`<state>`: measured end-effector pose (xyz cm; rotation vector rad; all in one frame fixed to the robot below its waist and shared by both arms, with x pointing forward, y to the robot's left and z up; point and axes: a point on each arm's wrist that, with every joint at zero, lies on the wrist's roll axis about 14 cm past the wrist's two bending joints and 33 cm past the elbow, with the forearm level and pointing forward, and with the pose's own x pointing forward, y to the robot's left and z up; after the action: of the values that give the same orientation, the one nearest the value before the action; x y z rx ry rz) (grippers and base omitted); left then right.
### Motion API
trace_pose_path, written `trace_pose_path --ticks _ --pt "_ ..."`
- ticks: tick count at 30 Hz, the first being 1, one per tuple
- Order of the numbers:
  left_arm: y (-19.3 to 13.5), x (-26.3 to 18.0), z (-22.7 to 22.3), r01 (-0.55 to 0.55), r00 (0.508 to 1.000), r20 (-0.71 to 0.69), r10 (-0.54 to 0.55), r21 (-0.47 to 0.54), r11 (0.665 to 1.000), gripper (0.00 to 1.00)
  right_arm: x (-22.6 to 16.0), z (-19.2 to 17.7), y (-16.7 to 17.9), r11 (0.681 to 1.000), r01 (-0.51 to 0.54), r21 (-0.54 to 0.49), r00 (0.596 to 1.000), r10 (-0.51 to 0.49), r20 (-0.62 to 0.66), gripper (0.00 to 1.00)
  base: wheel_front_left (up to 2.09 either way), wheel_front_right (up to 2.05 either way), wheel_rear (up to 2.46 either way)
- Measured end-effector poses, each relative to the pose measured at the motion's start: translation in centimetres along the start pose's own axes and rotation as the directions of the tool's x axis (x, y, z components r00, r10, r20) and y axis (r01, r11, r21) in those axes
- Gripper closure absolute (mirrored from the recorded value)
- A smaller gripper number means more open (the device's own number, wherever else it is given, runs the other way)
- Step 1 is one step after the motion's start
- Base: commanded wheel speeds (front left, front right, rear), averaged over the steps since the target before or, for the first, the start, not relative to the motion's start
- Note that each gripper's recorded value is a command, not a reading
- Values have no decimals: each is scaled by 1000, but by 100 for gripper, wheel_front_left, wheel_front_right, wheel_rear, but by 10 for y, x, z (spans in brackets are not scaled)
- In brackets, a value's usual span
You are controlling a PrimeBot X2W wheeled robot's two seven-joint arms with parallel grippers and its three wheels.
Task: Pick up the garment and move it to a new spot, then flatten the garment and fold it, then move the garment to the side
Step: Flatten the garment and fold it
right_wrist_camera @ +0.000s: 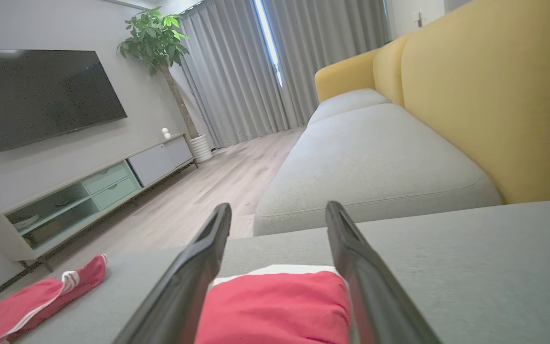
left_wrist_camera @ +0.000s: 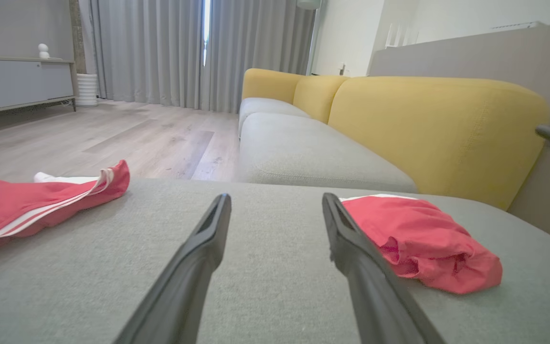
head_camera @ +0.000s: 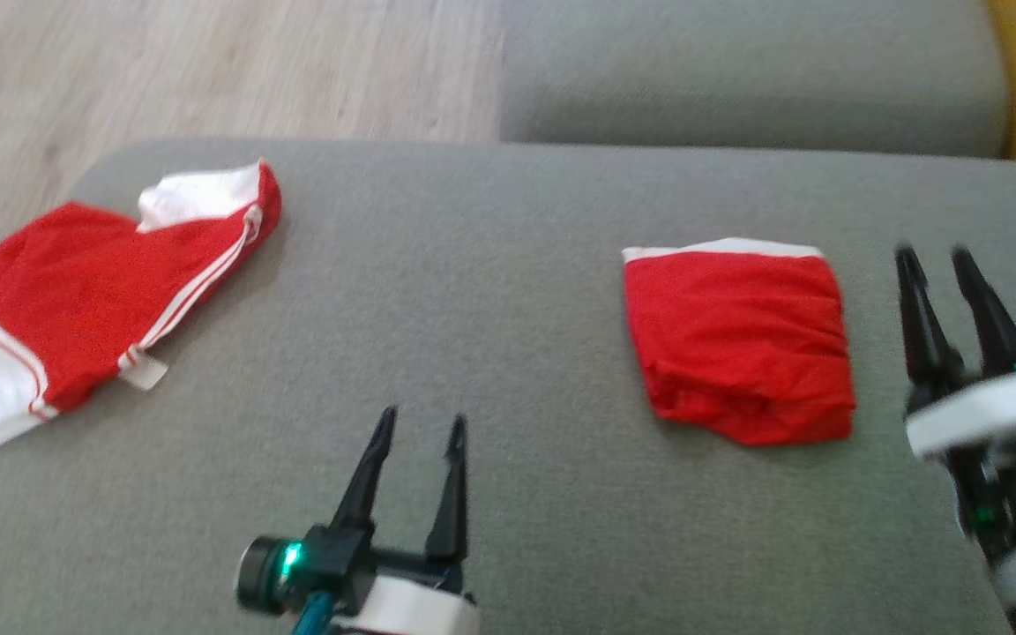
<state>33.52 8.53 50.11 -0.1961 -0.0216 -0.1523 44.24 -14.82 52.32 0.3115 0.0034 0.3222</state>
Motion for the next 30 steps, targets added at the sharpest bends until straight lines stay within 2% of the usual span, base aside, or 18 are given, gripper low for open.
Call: trace_pose_path --ticks 4,8,11,15,20,30 --pt "7 -10 -3 -15 1000 -5 15 15 1000 0 -37 -2 -13 996 44 -78 999 -44 4 0 0 0 0" --pt "13 -23 -4 -36 999 -6 36 17 999 0 -70 -12 -1 984 30 -173 1000 -31 -2 0 0 0 0" --pt "19 -37 -12 -59 998 -26 60 24 998 0 -95 -29 10 980 35 -196 999 -41 -23 0 0 0 0" --pt "27 -49 -12 -87 996 -21 88 38 995 0 -123 -51 18 982 68 -177 995 -79 -57 0 0 0 0" --pt "34 -54 -8 -108 994 -5 108 44 993 0 -135 -58 23 978 81 -192 993 -95 -66 0 0 0 0" --pt "40 -55 -5 -122 993 5 122 47 991 0 -133 -58 27 969 67 -239 994 -84 -64 0 0 0 0"
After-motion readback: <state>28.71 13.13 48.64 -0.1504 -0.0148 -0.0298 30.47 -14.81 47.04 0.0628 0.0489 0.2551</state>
